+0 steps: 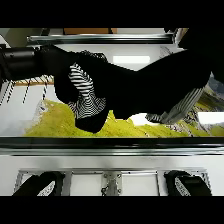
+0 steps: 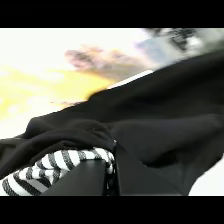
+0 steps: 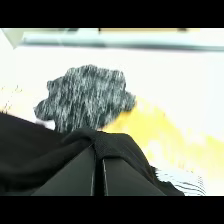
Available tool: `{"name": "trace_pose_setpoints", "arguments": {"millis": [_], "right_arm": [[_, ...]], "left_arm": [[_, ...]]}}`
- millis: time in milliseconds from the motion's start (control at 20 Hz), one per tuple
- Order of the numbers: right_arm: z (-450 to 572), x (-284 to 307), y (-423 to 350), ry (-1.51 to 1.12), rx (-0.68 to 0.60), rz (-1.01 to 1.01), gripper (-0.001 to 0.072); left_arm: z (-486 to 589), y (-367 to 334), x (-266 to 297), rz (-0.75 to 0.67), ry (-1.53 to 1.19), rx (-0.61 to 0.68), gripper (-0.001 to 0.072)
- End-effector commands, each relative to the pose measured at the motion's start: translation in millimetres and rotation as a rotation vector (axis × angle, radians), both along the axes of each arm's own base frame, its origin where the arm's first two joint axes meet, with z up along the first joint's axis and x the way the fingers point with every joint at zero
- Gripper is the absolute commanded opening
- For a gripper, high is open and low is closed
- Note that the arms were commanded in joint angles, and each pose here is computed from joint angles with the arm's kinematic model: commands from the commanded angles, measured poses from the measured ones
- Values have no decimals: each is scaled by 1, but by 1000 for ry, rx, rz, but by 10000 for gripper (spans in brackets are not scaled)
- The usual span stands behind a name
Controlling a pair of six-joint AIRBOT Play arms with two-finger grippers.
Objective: Fold the clothes and pants, and hang the long-sleeved shirts on hangers.
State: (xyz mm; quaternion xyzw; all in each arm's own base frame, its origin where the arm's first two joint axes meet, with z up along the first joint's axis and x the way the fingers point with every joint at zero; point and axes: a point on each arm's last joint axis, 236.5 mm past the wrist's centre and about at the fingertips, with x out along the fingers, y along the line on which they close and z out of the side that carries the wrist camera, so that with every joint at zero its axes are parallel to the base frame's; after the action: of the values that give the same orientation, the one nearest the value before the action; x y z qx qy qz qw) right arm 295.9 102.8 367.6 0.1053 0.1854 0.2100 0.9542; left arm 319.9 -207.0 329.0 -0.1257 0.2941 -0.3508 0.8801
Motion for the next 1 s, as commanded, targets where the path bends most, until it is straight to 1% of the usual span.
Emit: {"name": "trace_pose_setpoints", "arguments": {"millis": [0, 100, 150, 200, 250, 300, 400, 450, 500, 550, 600, 650, 700, 850, 950], "right_arm": [[-66, -7, 0, 215, 8, -2, 19], [-132, 5, -10, 379, 14, -62, 19], [-162, 13, -17, 441, 14, -97, 19], [-190, 24, -23, 482, 12, -132, 19], [-210, 37, -30, 504, 10, -166, 19], [-227, 52, -37, 519, -6, -196, 20], [-249, 80, -47, 532, -27, -233, 21], [-257, 90, -49, 535, -29, -244, 34], [-264, 101, -52, 534, -27, -254, 159], [-268, 111, -53, 522, -34, -258, 391], [-268, 118, -55, 502, -49, -253, 542], [-264, 123, -56, 465, -89, -230, 543], [-258, 125, -56, 432, -133, -202, 543], [-236, 111, -53, 369, -221, -136, 541], [-225, 91, -55, 370, -255, -121, 537]], "left_arm": [[-75, 13, 14, 80, 152, 132, 13], [-154, 11, 20, 73, 334, 192, 13], [-189, 11, 24, 72, 409, 217, 50], [-219, 11, 30, 82, 475, 229, 384], [-245, 11, 38, 91, 538, 229, 698], [-261, 12, 46, 102, 598, 206, 713], [-269, 17, 63, 121, 674, 141, 713], [-267, 20, 69, 127, 687, 116, 713], [-261, 24, 74, 135, 681, 103, 713], [-255, 27, 75, 137, 667, 106, 713], [-249, 27, 74, 132, 650, 107, 713], [-245, 26, 71, 119, 632, 119, 713], [-243, 27, 66, 113, 613, 158, 713], [-245, 24, 46, 74, 550, 338, 713], [-243, 5, 29, 12, 495, 430, 713]]}}
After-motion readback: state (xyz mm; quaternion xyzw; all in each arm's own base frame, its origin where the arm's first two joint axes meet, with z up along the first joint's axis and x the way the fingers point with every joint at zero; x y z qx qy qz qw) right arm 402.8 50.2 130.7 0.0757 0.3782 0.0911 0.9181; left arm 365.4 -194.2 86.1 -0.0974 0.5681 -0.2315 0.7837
